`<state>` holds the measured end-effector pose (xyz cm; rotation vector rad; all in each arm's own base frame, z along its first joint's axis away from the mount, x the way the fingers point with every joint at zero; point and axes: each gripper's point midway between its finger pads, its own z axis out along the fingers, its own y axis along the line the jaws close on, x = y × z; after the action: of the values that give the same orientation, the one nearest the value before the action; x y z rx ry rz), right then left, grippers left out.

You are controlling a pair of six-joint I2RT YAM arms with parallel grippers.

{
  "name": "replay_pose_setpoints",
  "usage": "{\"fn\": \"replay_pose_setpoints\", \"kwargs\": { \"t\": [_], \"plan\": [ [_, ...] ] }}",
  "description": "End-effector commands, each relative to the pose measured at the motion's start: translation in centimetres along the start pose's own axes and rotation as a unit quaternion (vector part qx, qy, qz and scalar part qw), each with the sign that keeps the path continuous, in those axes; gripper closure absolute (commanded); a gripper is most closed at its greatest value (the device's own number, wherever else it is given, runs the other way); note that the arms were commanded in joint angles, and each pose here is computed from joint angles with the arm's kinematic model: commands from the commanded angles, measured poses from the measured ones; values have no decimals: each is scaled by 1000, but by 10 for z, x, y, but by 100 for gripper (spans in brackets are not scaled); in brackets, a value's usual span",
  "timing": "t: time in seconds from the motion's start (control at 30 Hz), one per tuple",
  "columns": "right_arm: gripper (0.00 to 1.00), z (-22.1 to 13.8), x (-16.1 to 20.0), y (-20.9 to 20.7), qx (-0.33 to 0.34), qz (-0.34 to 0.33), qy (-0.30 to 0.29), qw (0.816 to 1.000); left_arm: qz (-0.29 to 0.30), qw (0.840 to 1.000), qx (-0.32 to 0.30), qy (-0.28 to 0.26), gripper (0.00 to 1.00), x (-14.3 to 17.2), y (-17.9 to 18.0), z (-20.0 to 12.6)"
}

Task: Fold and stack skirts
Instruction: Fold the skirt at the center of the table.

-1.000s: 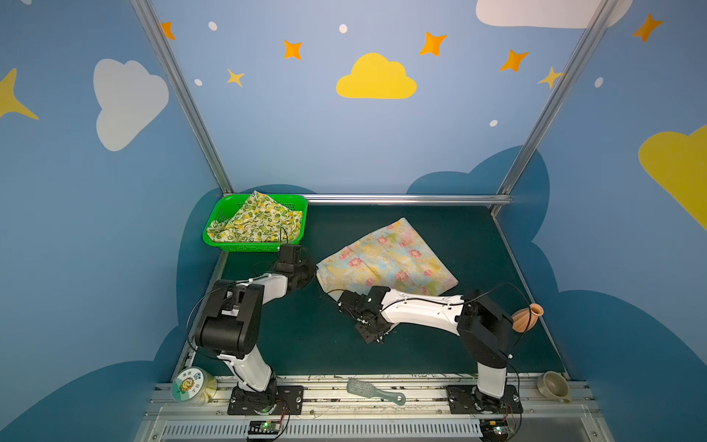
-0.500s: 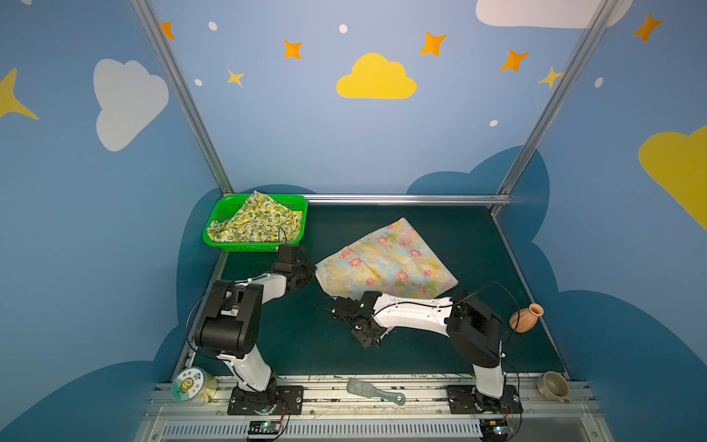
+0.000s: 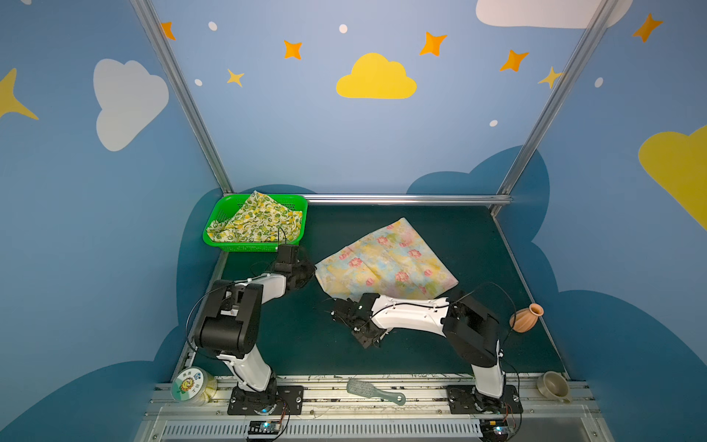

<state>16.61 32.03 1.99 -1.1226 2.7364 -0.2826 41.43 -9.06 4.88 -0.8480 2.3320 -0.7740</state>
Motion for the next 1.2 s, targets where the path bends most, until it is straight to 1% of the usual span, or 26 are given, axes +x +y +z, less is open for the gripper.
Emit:
{"fn": "replay_pose_setpoints", "kwargs": {
  "t": [0.0, 0.13, 0.33, 0.7, 1.0, 1.17],
  "plan": [
    [82, 20, 14, -4, 22, -7, 26, 999, 6, 1000, 2, 0, 96, -4, -5, -3],
    [100, 18, 15, -4, 21, -7, 24, 999, 6, 1000, 2, -2, 96, -6, -6, -5],
    [100, 6, 14, -3, 11, -15, 14, 1000, 8, 1000, 7, -6, 95, -10, -13, -11],
    [100, -44, 9, 10, -17, -36, -26, 999, 11, 999, 2, -31, 96, -31, -29, -41],
    [100, -79, 11, 25, -95, -34, -53, 993, 13, 999, -7, -39, 96, -48, -36, -71],
    [100, -90, 9, 33, -121, -40, -66, 990, 13, 998, -14, -56, 96, -59, -35, -91]
  ]
}}
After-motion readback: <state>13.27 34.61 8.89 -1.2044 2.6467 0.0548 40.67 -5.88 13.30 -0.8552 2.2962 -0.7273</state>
